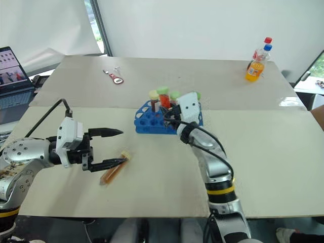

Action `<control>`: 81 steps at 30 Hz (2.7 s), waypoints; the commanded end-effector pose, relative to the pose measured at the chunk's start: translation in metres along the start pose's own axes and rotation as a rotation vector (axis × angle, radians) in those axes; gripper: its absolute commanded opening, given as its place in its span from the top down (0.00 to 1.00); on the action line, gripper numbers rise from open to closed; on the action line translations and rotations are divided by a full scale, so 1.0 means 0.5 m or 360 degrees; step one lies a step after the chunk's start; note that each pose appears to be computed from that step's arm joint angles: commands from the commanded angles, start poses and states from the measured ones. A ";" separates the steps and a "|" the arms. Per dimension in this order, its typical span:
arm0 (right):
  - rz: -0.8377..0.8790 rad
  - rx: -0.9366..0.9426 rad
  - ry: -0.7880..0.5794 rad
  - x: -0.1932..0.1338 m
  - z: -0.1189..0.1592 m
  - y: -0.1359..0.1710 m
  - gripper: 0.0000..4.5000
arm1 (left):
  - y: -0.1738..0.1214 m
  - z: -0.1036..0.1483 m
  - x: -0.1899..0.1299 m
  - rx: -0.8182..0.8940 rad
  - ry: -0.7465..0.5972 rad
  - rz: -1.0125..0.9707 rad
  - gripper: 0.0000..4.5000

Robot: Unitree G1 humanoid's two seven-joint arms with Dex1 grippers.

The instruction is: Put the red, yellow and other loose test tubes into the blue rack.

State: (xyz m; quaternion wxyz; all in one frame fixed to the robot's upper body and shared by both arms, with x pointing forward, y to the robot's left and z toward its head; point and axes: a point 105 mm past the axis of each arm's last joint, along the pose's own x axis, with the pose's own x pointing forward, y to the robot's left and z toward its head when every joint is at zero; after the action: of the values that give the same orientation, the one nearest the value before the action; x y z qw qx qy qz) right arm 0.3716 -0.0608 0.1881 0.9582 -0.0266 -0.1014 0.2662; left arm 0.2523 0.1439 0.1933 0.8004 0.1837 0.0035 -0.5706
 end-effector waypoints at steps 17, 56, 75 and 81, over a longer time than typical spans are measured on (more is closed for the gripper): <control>-0.0280 -0.0028 -0.0144 0.007 -0.029 -0.028 0.78 | 0.004 0.029 0.018 -0.0084 -0.0032 0.0027 0.00; 0.1325 -0.0269 0.0333 -0.248 0.115 0.020 0.01 | 0.052 0.015 -0.057 -0.0289 0.0951 0.0182 0.00; 0.1617 -0.0284 0.0533 -0.298 0.128 0.042 0.01 | 0.002 -0.136 0.013 -0.0597 0.1227 0.0388 0.00; 0.1643 -0.0301 0.0557 -0.304 0.133 0.041 0.00 | 0.010 -0.164 0.026 -0.0679 0.1240 0.0430 0.06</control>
State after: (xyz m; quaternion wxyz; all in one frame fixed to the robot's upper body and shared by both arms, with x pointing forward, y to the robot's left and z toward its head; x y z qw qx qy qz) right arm 0.2252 -0.1216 0.2146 0.7055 -0.1924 0.0734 0.6782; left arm 0.2739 0.1567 0.1144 0.8218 0.2091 0.4028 -0.3444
